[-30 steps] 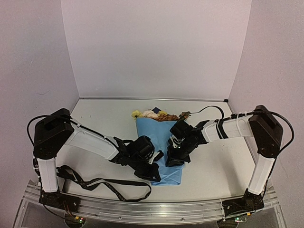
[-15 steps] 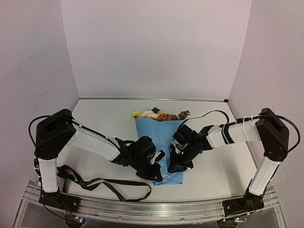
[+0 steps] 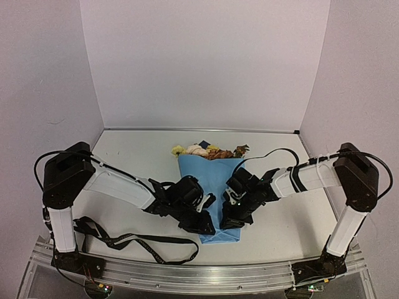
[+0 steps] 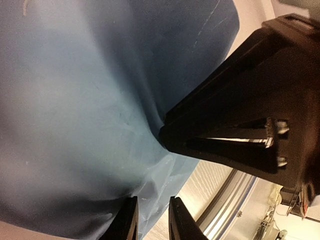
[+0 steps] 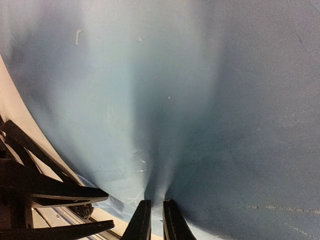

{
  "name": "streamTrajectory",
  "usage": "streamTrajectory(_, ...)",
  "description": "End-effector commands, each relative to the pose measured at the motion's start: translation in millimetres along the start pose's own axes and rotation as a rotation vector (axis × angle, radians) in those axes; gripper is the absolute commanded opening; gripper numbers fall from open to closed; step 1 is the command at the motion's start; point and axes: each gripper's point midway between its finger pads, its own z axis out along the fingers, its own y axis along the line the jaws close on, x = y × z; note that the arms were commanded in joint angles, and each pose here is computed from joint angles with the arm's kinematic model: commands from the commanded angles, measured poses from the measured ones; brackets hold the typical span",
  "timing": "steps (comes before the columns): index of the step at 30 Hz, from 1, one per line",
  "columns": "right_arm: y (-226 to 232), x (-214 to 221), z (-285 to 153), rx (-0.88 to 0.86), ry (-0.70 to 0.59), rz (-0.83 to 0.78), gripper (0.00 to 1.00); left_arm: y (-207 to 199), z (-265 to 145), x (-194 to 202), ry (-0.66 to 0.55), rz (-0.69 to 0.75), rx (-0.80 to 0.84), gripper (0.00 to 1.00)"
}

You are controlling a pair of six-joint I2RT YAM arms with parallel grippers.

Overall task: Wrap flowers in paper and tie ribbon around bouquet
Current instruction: Press the fold line on the folded bouquet.

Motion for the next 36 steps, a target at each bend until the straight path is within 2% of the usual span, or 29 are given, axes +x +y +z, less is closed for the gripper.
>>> streamTrajectory(1, -11, 1, 8, 0.04, -0.004, 0.009, 0.09, -6, -32, -37, -0.136, -0.006, 0.046, 0.26)
streamTrajectory(7, -11, 1, 10, 0.041, 0.005, 0.013, 0.09, 36, -37, -53, -0.163, -0.13, 0.04, 0.29)
streamTrajectory(19, -11, 3, 10, 0.053, 0.025, 0.005, 0.09, 80, -47, -79, -0.217, -0.308, 0.064, 0.32)
streamTrajectory(28, -16, 5, 9, 0.071, 0.025, 0.005, 0.09, 105, -62, -110, -0.254, -0.345, 0.089, 0.34)
streamTrajectory(36, -12, 6, 7, 0.05, 0.053, 0.003, 0.08, 121, -72, -119, -0.245, -0.376, 0.111, 0.34)
